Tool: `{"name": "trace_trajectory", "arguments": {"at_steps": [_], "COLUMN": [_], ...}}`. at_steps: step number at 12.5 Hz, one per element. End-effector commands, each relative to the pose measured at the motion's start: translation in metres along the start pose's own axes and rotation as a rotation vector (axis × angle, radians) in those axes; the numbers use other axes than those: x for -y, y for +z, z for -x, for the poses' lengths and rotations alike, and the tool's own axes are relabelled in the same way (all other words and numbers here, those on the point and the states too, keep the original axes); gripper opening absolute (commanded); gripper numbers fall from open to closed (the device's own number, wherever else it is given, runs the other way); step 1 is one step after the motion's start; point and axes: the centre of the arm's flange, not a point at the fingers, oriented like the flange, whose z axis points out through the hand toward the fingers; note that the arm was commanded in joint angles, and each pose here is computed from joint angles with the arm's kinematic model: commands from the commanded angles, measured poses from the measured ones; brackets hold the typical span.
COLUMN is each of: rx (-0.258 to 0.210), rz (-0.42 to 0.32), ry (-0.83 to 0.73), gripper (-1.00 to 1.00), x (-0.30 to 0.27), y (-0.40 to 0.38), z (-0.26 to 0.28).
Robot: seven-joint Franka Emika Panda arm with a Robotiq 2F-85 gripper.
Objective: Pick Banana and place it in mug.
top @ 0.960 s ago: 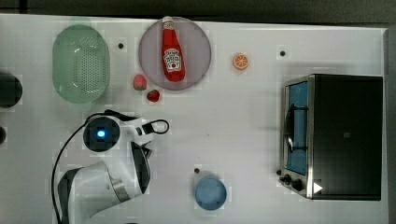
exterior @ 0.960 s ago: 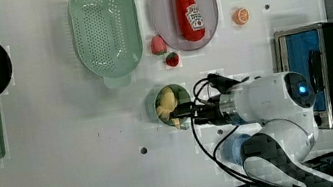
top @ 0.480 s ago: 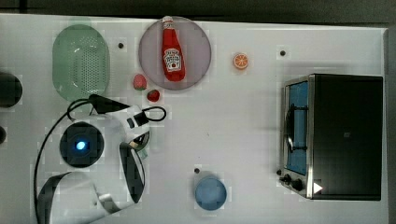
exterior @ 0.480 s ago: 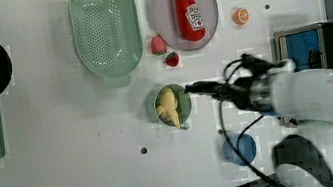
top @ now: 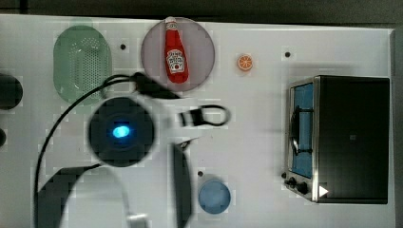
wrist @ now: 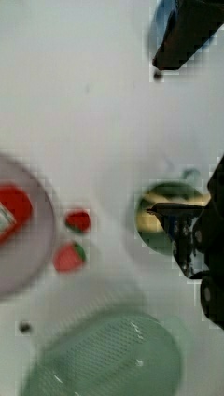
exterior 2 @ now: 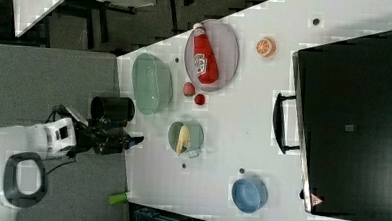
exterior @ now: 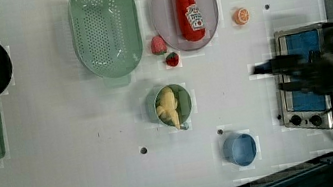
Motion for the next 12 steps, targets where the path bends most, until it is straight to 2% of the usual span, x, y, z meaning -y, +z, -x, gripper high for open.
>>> {"name": "trace_trajectory", "arguments": {"at_steps": [1,2,4,12], "rx": [-0.062,-0.054,0.023,0.067], "rz": [-0.033,-0.016,0.031,0.055], "ry": [0.137,0.164,0.215,0.253], "gripper": [1.00,1.00,1.00,1.00], "x": [-0.056,-0.073,-0.104,-0.121], "y": [-0.062,-0.076,-0.087,-0.076], "z": [-0.052,-0.058,-0.059,-0.070]}}
